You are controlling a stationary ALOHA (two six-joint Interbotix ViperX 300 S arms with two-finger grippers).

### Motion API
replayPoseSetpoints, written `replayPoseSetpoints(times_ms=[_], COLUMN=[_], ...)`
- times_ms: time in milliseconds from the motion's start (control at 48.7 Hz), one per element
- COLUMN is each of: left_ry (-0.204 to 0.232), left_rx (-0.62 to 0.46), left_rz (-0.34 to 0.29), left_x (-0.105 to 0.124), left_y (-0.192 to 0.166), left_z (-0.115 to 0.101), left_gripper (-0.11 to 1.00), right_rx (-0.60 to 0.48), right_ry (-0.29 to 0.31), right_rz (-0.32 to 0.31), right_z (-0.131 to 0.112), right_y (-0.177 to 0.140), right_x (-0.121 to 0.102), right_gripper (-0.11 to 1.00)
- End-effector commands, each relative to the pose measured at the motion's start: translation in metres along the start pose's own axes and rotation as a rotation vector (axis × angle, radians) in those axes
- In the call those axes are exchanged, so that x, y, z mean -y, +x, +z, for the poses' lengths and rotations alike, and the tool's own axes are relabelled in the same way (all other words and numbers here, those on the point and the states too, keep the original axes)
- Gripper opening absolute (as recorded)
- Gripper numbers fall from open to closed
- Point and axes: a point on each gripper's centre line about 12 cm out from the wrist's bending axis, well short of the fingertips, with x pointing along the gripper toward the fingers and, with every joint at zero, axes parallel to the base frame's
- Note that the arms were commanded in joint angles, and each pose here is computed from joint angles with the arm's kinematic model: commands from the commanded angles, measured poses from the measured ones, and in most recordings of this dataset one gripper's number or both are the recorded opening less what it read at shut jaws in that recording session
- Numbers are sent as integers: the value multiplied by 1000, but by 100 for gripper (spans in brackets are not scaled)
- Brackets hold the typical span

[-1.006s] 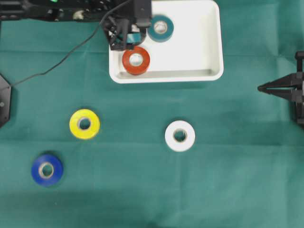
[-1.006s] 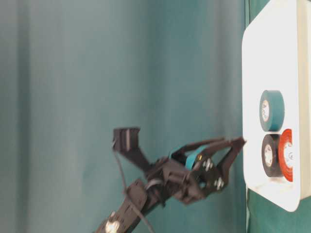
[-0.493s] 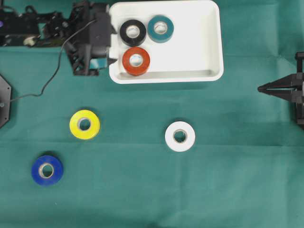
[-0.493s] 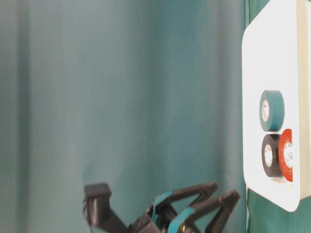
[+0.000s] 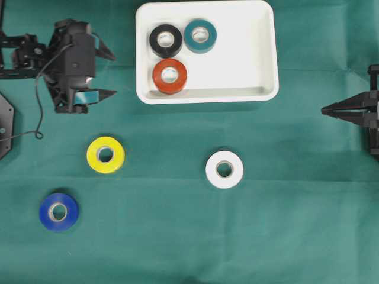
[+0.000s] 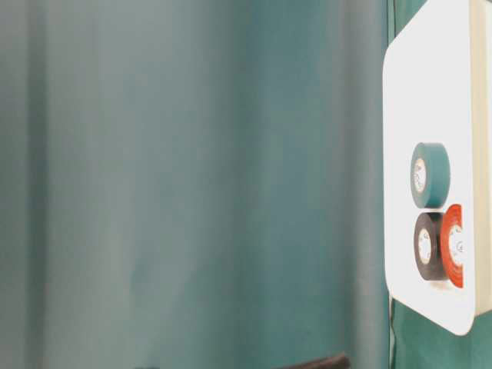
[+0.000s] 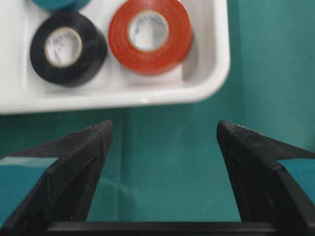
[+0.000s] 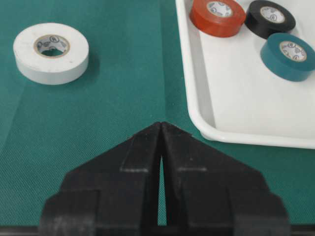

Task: Put the tape into the white case with the left arm.
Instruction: 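Retract the left gripper out of the tray to the left side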

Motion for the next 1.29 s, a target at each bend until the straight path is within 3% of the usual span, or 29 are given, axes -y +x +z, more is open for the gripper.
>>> replayPoseSetpoints(times_ms=[0,369,739,964,1067,1272], left_ry=[-3,-25,9,-33,-8,2], left_rx=[33,34,64,83,103,140], left_rz=[4,-17,-69,-129,-158,-173], left_x=[2,13,33,53,62,67], left_y=[-8,-13,-31,-48,-56,-66], left_z=[3,-7,-12,-22,-27,-34], left_gripper=[87,87,86,86,86,86], right_rx=[14,14,14,15,15,14], right_ry=[2,0,2,2,2,0], right_rz=[-2,-2,-2,-2,-2,-2], right_z=[5,5,5,5,5,5], right_y=[1,1,1,0,0,1], right_x=[0,0,0,0,0,0], right_gripper=[-9,-9,-9,-9,-9,-9])
